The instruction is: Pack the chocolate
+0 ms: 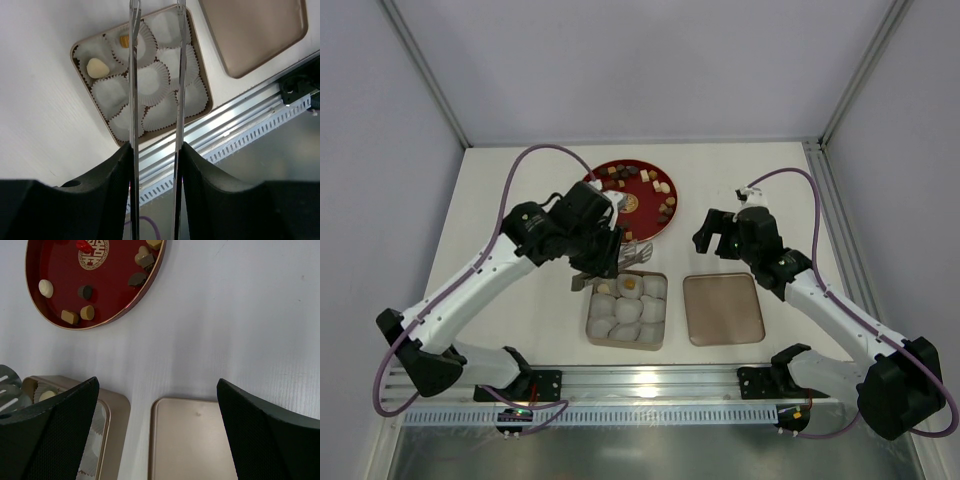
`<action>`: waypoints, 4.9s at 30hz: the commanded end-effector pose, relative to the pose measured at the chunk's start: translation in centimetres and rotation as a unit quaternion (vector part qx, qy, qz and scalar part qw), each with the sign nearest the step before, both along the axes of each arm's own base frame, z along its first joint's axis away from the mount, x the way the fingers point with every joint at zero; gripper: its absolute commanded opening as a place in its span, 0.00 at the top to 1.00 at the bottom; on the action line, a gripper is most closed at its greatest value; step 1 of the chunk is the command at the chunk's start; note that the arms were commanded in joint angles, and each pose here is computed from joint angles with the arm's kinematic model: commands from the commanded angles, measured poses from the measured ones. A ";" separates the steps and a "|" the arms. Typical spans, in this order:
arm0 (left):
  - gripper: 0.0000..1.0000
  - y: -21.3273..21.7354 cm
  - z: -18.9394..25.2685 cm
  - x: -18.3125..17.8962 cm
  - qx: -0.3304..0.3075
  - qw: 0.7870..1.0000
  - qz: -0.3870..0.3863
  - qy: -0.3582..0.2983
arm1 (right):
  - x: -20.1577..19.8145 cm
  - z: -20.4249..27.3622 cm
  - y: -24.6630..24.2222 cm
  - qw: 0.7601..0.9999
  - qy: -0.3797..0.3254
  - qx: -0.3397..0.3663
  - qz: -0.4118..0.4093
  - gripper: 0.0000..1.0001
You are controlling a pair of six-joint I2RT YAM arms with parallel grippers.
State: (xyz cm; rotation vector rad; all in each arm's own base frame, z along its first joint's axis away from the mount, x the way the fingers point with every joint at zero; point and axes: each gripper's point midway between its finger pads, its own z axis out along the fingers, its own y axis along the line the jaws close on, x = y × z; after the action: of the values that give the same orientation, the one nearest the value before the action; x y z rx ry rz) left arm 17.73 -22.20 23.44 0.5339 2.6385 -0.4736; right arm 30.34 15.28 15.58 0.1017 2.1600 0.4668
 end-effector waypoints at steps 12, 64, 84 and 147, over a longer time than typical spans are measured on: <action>0.59 1.4 -1.7 11.3 0.091 0.993 0.063 -0.036 | 0.5 1.0 0.8 1.000 -0.018 0.012 0.009 0.00; 0.80 0.1 -9.0 17.4 0.127 0.989 0.066 0.020 | 0.2 1.4 0.5 1.000 -0.022 0.008 0.009 0.00; 0.82 -0.6 -1.7 13.2 0.042 0.998 0.052 -0.006 | 0.5 1.4 0.4 1.000 -0.023 0.006 0.005 0.00; 0.61 -4.6 -4.3 -0.4 0.061 0.995 -0.071 0.022 | 0.3 1.3 -0.3 1.000 -0.022 -0.004 -0.009 0.00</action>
State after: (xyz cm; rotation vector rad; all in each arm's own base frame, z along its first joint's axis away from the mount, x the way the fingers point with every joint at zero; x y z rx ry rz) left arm 16.66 -26.06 17.04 0.7443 2.7661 -0.3357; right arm 30.29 15.06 15.50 0.1024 2.1626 0.4522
